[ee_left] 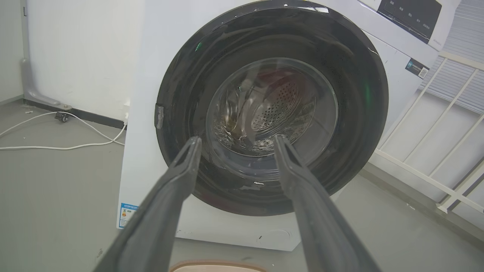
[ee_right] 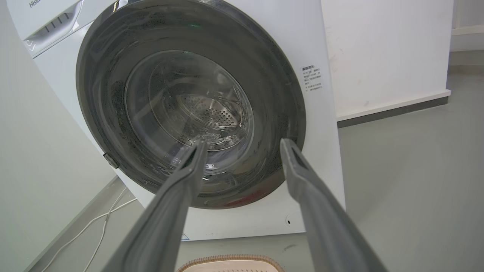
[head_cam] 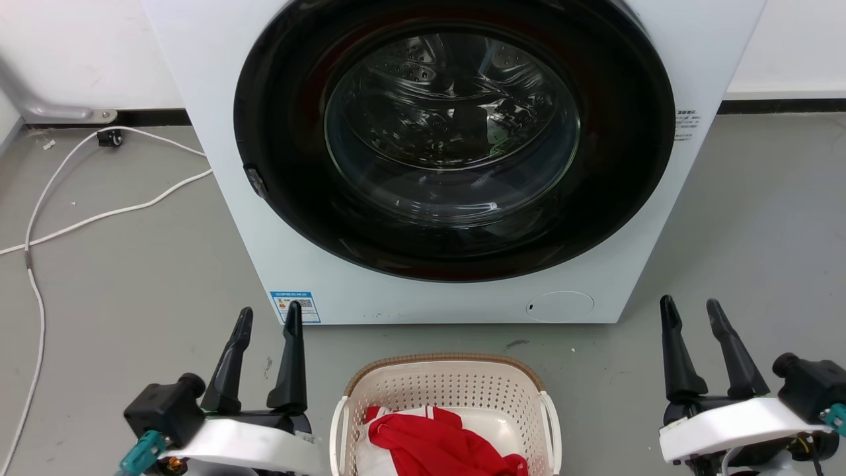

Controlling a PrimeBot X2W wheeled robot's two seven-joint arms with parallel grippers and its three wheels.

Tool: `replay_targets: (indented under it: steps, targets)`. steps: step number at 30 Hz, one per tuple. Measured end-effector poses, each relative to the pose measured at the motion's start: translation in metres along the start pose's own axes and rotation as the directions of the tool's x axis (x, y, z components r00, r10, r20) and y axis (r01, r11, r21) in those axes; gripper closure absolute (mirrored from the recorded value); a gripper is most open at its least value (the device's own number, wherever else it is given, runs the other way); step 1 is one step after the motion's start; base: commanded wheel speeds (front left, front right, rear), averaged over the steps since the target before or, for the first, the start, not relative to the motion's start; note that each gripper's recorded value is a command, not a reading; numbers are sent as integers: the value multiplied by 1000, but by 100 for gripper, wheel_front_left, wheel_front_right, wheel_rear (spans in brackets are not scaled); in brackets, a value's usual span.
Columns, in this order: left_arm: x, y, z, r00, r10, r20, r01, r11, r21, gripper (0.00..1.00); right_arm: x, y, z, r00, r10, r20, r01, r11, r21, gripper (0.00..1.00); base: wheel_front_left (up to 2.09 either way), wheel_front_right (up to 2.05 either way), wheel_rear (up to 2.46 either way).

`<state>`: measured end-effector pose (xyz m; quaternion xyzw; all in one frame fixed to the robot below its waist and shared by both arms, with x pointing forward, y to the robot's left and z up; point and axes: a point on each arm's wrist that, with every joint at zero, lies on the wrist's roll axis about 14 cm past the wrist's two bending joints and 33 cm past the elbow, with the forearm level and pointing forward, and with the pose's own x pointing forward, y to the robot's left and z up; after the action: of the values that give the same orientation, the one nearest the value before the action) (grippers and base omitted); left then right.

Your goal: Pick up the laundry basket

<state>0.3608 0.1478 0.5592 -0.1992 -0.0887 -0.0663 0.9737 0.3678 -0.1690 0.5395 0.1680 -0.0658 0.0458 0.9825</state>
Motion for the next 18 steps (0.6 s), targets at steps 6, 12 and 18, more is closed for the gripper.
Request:
replay_targets:
  steps: [6,12,18]
  targets:
    - [-1,-8,-6,999,-34,-18,35,996,87,0,-4,-5,-10,999,-8,-36,6,997,-75,0,0,0,0]
    - [-5,-10,-17,998,-44,-51,52,985,168,0,-4,-5,-13,999,-3,-42,-3,989,-147,0,0,0,0]
    - [-8,-16,-23,996,-65,-66,79,969,234,0,-5,-2,-13,999,14,-40,-22,977,-213,0,0,0,0]
